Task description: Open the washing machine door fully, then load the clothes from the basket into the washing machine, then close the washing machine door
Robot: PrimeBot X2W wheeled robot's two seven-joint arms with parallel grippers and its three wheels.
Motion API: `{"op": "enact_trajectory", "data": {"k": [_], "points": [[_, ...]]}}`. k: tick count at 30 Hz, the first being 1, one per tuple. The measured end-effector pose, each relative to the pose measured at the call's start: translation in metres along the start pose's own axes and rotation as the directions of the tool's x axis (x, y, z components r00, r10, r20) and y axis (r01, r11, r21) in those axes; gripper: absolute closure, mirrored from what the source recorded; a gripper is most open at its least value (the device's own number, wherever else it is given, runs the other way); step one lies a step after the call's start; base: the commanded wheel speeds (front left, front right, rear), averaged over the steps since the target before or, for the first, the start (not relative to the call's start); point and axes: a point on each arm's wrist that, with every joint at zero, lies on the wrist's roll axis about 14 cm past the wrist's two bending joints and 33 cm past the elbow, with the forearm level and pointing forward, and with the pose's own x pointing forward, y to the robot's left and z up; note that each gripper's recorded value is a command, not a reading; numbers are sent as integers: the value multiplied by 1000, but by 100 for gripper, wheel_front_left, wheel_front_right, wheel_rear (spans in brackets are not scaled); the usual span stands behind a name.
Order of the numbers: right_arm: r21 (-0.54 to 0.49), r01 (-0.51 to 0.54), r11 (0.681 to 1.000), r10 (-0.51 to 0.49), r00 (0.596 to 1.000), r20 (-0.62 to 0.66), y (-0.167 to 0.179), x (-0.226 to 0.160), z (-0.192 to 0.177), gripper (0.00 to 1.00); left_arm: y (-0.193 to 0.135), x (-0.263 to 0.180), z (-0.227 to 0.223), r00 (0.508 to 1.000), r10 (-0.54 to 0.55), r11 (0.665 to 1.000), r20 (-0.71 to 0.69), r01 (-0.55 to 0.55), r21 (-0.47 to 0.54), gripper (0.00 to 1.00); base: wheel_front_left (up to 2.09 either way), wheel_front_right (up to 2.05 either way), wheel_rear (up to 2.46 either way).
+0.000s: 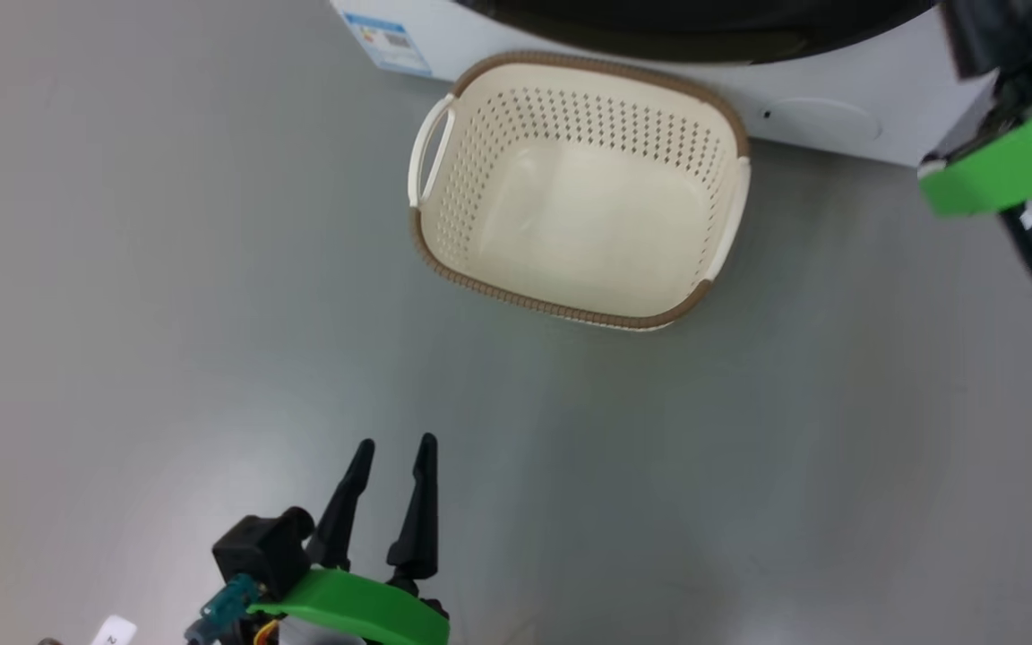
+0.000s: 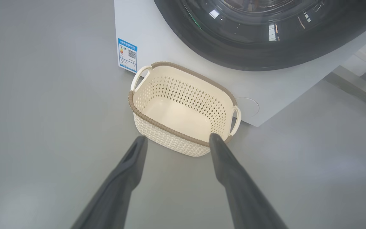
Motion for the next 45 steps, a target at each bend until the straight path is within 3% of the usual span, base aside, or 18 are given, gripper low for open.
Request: {"op": "enact_trajectory", "data": {"k": [1,2,3,4,16,24,33,45], "points": [[7,1,1000,-1,1000,3,3,-5,4,26,1,0,2,1000,0,1000,8,0,-2,0,0,0,0],[10,2,1000,-2,1000,5,7,-11,9,13,1,0,4,1000,-1,1000,14,2,-5,0,0,0,0],[15,5,1000,-6,1000,8,9,-16,13,3,1,-1,6,1000,-7,1000,20,7,-9,0,0,0,0],[19,10,1000,-10,1000,7,11,-22,17,0,2,-1,9,1000,-6,1000,28,7,-11,0,0,0,0],[28,111,993,-110,993,-45,32,-110,49,0,0,-14,22,995,-65,998,79,65,-9,0,0,0,0],[17,253,967,-248,957,-152,45,-198,54,0,-9,-35,27,986,-125,991,111,118,67,0,0,0,0],[-22,405,914,-404,905,-131,46,-256,84,0,-21,-48,35,972,-182,982,147,170,88,0,0,0,0],[-90,579,810,-586,800,-125,32,-324,102,0,-32,-50,41,956,-240,968,166,223,119,0,0,0,0]]}}
